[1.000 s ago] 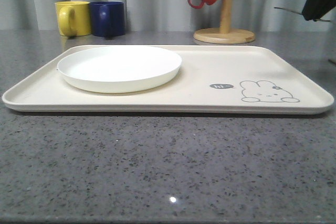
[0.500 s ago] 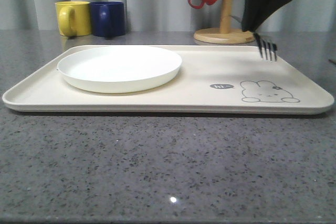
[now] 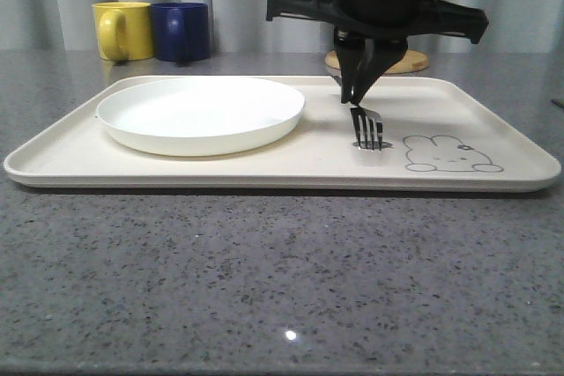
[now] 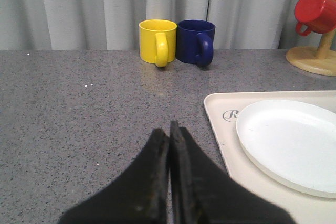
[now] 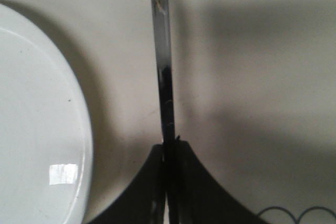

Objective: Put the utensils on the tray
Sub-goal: 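Lower the fork onto the tray beside the plate and open, then raise the right gripper back toward the chopsticks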

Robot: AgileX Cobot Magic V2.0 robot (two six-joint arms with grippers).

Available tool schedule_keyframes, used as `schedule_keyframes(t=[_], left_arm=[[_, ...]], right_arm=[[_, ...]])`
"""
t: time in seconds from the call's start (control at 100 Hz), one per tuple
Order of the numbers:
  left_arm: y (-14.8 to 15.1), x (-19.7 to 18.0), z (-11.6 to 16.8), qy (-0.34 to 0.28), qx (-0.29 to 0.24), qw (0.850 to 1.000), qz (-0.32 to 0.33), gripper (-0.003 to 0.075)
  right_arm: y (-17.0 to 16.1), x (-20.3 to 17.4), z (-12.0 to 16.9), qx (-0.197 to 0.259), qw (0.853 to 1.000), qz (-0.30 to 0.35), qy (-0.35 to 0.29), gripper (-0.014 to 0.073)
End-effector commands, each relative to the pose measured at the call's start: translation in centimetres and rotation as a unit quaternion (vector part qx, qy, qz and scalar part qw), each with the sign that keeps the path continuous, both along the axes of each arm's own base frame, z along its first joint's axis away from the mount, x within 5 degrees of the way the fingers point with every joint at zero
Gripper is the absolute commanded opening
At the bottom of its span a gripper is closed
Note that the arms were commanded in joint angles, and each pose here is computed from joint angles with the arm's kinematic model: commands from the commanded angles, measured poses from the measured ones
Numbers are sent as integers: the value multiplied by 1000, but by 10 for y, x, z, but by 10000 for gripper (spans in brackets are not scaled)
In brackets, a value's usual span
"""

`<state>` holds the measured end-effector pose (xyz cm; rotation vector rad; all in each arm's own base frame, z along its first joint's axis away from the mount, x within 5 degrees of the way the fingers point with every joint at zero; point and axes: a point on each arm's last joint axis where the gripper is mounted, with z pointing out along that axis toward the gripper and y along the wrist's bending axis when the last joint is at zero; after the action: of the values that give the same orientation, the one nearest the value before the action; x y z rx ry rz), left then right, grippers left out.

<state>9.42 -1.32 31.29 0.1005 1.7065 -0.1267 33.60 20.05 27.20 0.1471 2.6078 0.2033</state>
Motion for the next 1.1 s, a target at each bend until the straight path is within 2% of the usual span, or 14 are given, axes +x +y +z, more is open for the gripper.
schedule_keyframes(t=[0.0, 0.57, 0.64, 0.81, 0.88, 1.09], left_arm=[[3, 1, 16, -47, -7, 999, 15, -18], [3, 1, 16, -47, -7, 999, 15, -18], [3, 1, 16, -47, -7, 999, 15, -18], [3, 1, 16, -47, -7, 999, 15, -18], [3, 1, 16, -47, -7, 999, 15, -18], [3, 1, 16, -47, -7, 999, 15, -18]], right_arm=[[-1, 1, 29, 22, 998, 4, -54, 55], [2, 6, 16, 15, 999, 4, -42, 69], [2, 6, 16, 15, 999, 3, -40, 111], [2, 5, 15, 11, 999, 2, -36, 312], [1, 5, 15, 12, 999, 2, -36, 369], [-2, 1, 27, 7, 999, 11, -51, 384]])
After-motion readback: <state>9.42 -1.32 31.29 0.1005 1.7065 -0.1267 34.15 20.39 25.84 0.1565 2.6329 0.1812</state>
